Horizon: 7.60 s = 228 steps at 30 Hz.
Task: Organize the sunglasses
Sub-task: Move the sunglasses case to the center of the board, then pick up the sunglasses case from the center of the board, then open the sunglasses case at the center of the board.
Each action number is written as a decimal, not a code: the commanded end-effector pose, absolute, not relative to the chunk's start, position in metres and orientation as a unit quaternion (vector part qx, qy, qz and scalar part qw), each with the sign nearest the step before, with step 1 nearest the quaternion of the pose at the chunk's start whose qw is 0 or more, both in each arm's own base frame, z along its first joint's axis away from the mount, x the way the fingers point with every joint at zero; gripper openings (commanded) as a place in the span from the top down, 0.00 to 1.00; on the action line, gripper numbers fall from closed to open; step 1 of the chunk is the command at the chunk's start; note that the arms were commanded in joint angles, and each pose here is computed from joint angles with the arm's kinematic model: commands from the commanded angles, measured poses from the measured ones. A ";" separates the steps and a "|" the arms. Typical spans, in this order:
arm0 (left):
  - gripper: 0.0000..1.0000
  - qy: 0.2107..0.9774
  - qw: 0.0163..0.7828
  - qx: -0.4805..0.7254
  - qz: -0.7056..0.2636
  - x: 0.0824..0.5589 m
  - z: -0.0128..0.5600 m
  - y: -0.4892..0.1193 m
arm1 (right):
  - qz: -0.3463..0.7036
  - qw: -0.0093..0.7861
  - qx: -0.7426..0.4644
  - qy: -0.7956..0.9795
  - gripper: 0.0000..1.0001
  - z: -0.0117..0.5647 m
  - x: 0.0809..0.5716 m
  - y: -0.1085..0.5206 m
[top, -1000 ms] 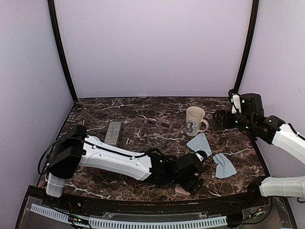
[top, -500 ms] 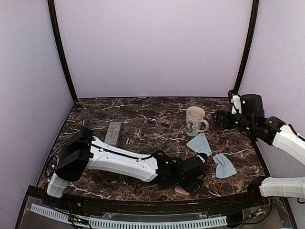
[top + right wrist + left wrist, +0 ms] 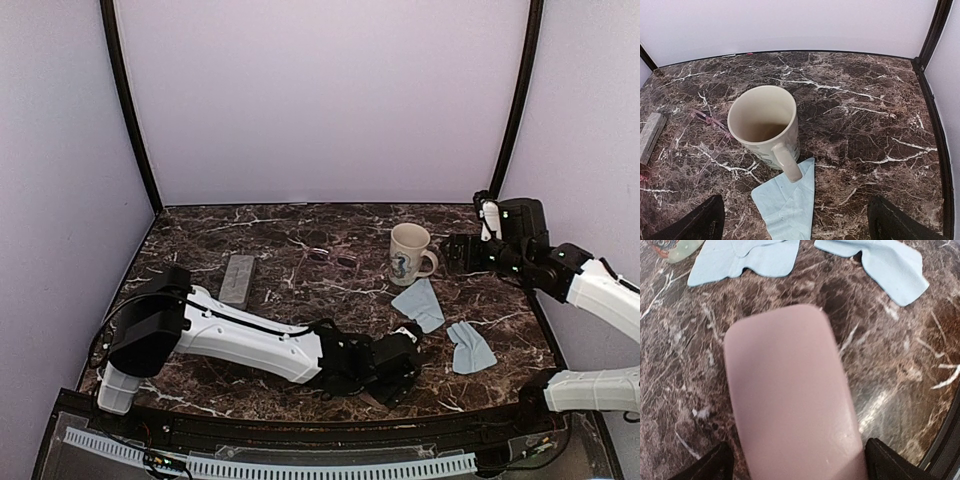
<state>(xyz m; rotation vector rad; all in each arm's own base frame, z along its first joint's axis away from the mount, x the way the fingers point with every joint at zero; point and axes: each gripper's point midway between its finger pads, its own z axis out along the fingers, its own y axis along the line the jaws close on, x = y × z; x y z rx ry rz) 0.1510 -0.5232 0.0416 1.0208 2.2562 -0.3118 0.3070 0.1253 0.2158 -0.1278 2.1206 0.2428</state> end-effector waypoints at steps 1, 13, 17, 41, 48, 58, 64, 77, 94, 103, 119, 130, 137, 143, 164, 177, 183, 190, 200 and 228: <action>0.07 0.876 0.274 0.391 -0.066 0.157 0.024 -0.470 | 0.118 0.489 -0.054 0.863 0.00 0.219 0.311 0.134; 0.03 0.831 0.274 0.470 -0.119 0.156 0.031 -0.466 | 0.129 0.473 -0.055 0.870 0.00 0.203 0.306 0.139; 0.03 0.822 0.251 0.489 -0.152 0.158 0.033 -0.470 | 0.129 0.468 -0.055 0.873 0.00 0.198 0.305 0.139; 0.42 0.813 0.270 0.492 -0.157 0.165 0.054 -0.460 | 0.138 0.444 -0.078 0.882 0.00 0.184 0.296 0.150; 0.44 0.829 0.279 0.466 -0.135 0.169 0.048 -0.427 | 0.150 0.447 -0.092 0.877 0.00 0.189 0.290 0.160; 0.36 0.835 0.265 0.460 -0.144 0.166 0.034 -0.433 | 0.153 0.444 -0.108 0.876 0.00 0.193 0.293 0.172; 0.16 0.828 0.255 0.475 -0.154 0.161 0.036 -0.437 | 0.152 0.440 -0.115 0.877 0.00 0.189 0.296 0.177; 0.03 0.807 0.245 0.514 -0.158 0.154 0.043 -0.439 | 0.143 0.443 -0.115 0.878 0.00 0.197 0.288 0.172; 0.20 0.802 0.237 0.521 -0.174 0.159 0.050 -0.440 | 0.127 0.452 -0.105 0.877 0.00 0.208 0.277 0.155; 0.34 0.804 0.250 0.514 -0.165 0.165 0.052 -0.440 | 0.122 0.470 -0.109 0.868 0.00 0.242 0.277 0.152; 0.61 0.819 0.236 0.496 -0.166 0.169 0.055 -0.453 | 0.206 0.449 -0.120 0.861 0.00 0.237 0.279 0.186; 0.65 0.811 0.252 0.488 -0.202 0.162 0.086 -0.468 | 0.252 0.445 -0.114 0.852 0.00 0.231 0.260 0.189; 0.78 0.818 0.270 0.469 -0.195 0.169 0.104 -0.464 | 0.301 0.439 -0.136 0.836 0.00 0.210 0.236 0.193; 0.87 0.822 0.276 0.447 -0.217 0.171 0.116 -0.472 | 0.334 0.417 -0.159 0.830 0.00 0.194 0.224 0.204; 1.00 0.810 0.283 0.309 -0.411 0.205 0.195 -0.447 | 0.472 0.398 -0.201 0.761 0.00 0.202 0.217 0.264; 1.00 0.747 0.287 0.312 -0.512 0.191 0.239 -0.444 | 0.571 0.382 -0.248 0.684 0.00 0.231 0.200 0.301; 1.00 0.723 0.281 0.296 -0.558 0.188 0.255 -0.445 | 0.579 0.396 -0.264 0.662 0.00 0.243 0.194 0.300; 1.00 0.710 0.283 0.288 -0.576 0.186 0.264 -0.444 | 0.583 0.410 -0.278 0.644 0.00 0.251 0.189 0.298; 1.00 0.692 0.280 0.289 -0.600 0.179 0.273 -0.441 | 0.584 0.410 -0.265 0.649 0.00 0.250 0.196 0.301; 1.00 0.672 0.262 0.293 -0.627 0.169 0.273 -0.442 | 0.629 0.398 -0.268 0.611 0.14 0.257 0.185 0.304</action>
